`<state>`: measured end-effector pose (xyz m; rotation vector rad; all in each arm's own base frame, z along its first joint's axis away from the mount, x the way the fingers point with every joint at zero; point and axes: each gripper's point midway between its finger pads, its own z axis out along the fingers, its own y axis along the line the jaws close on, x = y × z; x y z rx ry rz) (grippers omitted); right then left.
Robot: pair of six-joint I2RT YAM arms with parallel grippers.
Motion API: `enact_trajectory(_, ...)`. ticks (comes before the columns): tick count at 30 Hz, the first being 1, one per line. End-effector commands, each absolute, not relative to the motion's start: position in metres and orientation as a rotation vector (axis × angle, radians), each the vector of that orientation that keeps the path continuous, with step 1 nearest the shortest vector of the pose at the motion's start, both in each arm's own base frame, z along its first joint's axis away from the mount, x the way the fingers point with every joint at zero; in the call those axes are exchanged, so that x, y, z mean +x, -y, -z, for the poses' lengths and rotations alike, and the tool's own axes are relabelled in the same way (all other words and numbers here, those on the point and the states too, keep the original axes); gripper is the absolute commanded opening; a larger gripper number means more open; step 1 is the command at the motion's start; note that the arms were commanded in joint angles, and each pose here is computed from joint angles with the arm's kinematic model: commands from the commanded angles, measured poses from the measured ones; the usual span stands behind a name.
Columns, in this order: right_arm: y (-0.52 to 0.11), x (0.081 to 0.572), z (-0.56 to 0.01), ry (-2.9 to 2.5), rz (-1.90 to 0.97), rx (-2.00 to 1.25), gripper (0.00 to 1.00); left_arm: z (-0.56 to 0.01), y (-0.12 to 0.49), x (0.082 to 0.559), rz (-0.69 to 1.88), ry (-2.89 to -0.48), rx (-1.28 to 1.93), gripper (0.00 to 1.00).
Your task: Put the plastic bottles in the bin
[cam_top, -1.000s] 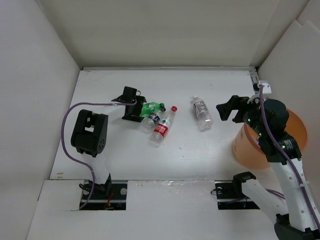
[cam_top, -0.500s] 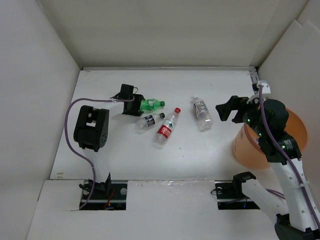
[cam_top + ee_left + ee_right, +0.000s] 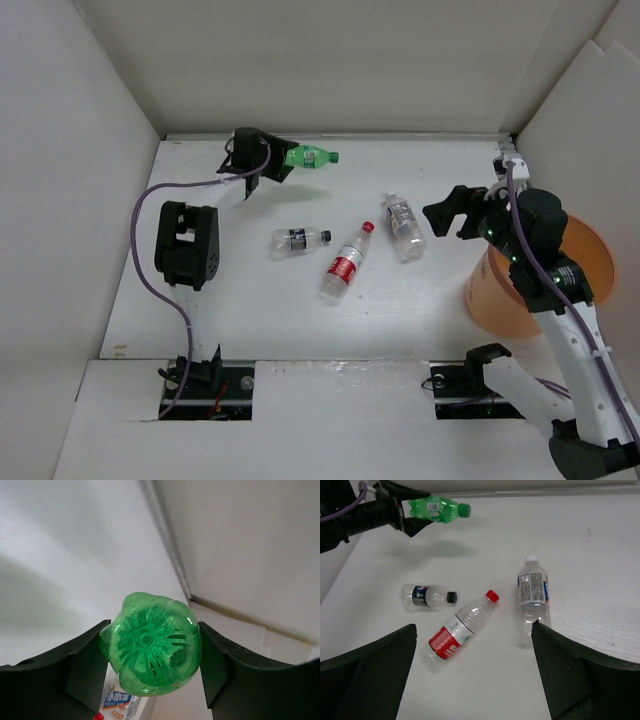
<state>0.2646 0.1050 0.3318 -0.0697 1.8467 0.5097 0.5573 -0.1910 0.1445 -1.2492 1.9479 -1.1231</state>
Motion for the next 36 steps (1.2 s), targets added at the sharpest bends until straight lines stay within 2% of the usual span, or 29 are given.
enact_trajectory(1, -0.133, 0.271, -0.352, -1.727, -0.621, -0.211, 1.00, -0.251, 0.204, 0.575, 1.224, -1.813, -0.814, 0.00)
enact_trajectory(4, -0.151, 0.266, -0.368, -1.650, -0.690, -0.338, 1.00, -0.292, 0.208, 0.572, 1.158, -1.815, -0.568, 0.00)
enact_trajectory(8, -0.171, 0.268, -0.387, -1.602, -0.694, -0.431, 1.00, -0.322, 0.228, 0.544, 1.057, -1.891, -0.265, 0.00)
enact_trajectory(12, -0.201, 0.275, -0.384, -1.623, -0.684, -0.543, 1.00, -0.308, 0.249, 0.500, 1.023, -2.064, -0.053, 0.00)
enact_trajectory(13, -0.207, 0.277, -0.383, -1.621, -0.673, -0.565, 1.00, -0.314, 0.257, 0.478, 1.076, -2.090, 0.014, 0.00)
enact_trajectory(14, -0.215, 0.276, -0.386, -1.614, -0.635, -0.587, 1.00, -0.296, 0.265, 0.460, 1.096, -2.142, 0.041, 0.00)
enact_trajectory(16, -0.223, 0.284, -0.379, -1.646, -0.588, -0.591, 1.00, -0.324, 0.271, 0.431, 1.113, -2.062, 0.117, 0.00)
enact_trajectory(19, -0.231, 0.295, -0.371, -1.681, -0.525, -0.588, 1.00, -0.318, 0.284, 0.393, 1.160, -2.067, 0.164, 0.00)
enact_trajectory(27, -0.254, 0.305, -0.358, -1.672, -0.588, -0.583, 1.00, -0.381, 0.310, 0.307, 1.333, -1.879, 0.330, 0.00)
enact_trajectory(34, -0.280, 0.292, -0.360, -1.648, -0.753, -0.629, 1.00, -0.391, 0.329, 0.296, 1.374, -1.873, 0.345, 0.00)
enact_trajectory(36, -0.280, 0.293, -0.358, -1.648, -0.753, -0.628, 0.91, -0.396, 0.335, 0.290, 1.403, -1.851, 0.367, 0.00)
